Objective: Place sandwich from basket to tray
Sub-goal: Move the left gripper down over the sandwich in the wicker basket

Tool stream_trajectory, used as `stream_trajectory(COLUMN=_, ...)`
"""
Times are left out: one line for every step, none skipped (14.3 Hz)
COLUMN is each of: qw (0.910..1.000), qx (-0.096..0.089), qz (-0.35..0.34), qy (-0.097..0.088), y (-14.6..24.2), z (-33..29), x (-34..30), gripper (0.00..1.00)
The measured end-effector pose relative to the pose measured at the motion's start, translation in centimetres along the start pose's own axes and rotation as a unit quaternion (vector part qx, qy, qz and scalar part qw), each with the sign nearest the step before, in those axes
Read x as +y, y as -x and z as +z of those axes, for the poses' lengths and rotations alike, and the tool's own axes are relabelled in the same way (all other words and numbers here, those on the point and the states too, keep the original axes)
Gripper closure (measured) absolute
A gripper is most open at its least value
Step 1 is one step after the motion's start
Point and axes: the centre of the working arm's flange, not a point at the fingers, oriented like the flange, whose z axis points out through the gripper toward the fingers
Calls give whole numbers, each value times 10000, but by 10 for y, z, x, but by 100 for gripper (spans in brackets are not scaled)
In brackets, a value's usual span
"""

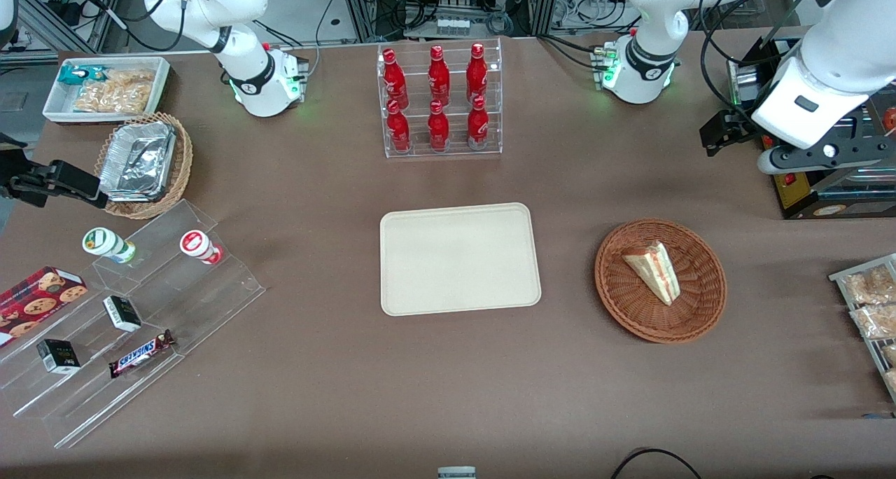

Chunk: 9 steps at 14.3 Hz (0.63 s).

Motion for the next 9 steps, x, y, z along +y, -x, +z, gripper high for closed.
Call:
stream_trajectory(qw=10000, qx=-21, qz=11, qy=1, y=-2, z=2, x=0, gripper=0)
stream_trajectory(qw=10000, qx=-35, qz=16, qy=1, y=-2, z=3, x=0, gripper=0)
stream_trajectory(qw=10000, qx=-49, qz=19, qy=1, y=-3, z=4, x=0, gripper=0)
stream_trajectory(qw=10000, qx=-74, qz=22, qy=-1, y=-4, z=7, x=0, gripper=0)
stream_trajectory(qw=9999, qx=-116, qz=25, qy=-7, y=-6, z=12, x=1, gripper=0)
stream_trajectory(qw=9999, qx=-168, qz=26, qy=-14, y=-9, z=19, x=1, gripper=0)
stream_trajectory(qw=9997, qx=-222, qz=21, qy=-24, y=-13, z=31, x=1, gripper=0)
stream_trajectory(qw=9996, qx=-273, qz=3, qy=-35, y=-19, z=48, x=0, gripper=0)
stream_trajectory(qw=9994, qx=-329, qz=-42, qy=-43, y=-26, z=69, x=-5, gripper=0)
